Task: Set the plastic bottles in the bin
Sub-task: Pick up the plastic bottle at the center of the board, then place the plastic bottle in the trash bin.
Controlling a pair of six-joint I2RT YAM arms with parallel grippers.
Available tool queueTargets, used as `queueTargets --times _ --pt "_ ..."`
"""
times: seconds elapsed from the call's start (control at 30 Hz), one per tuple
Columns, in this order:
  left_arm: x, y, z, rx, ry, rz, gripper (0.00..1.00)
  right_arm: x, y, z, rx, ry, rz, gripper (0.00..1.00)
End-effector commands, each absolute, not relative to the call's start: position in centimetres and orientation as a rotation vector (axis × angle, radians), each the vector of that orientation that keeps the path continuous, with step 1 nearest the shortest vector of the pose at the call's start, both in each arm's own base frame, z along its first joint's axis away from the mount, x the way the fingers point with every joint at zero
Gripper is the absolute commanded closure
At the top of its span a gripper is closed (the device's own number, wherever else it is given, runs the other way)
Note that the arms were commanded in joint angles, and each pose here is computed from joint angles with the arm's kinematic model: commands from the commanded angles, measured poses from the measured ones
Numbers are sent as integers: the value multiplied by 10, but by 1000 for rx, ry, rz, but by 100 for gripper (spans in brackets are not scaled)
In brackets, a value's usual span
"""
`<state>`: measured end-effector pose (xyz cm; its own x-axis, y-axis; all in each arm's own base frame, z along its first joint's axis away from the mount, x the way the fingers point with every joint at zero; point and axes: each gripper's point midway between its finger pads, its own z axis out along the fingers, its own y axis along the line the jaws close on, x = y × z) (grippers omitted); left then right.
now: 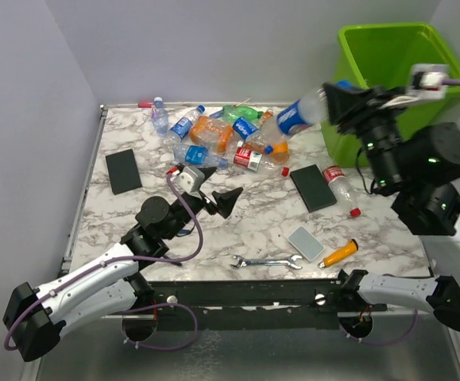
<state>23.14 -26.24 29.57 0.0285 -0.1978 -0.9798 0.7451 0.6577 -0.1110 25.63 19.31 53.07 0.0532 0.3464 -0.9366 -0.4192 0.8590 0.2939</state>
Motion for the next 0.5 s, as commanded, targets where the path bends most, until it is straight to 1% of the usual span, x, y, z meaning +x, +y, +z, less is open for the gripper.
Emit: queueTargets --times 0.0,0.1,0.17,0.33,0.47 --pt "253 -224 306 298 1350 -618 1 254 65 612 317 1146 80 100" --pt "255 -217 306 271 1350 -591 1 241 27 643 444 931 -118 100" --pt "256 -214 306 251 1354 -580 1 251 2 660 530 865 -257 100" --pt "264 -195 305 155 1381 -504 1 317 -32 679 649 810 -355 100" --pt "266 -181 303 103 1389 -453 1 383 -50 670 704 813 -391 100"
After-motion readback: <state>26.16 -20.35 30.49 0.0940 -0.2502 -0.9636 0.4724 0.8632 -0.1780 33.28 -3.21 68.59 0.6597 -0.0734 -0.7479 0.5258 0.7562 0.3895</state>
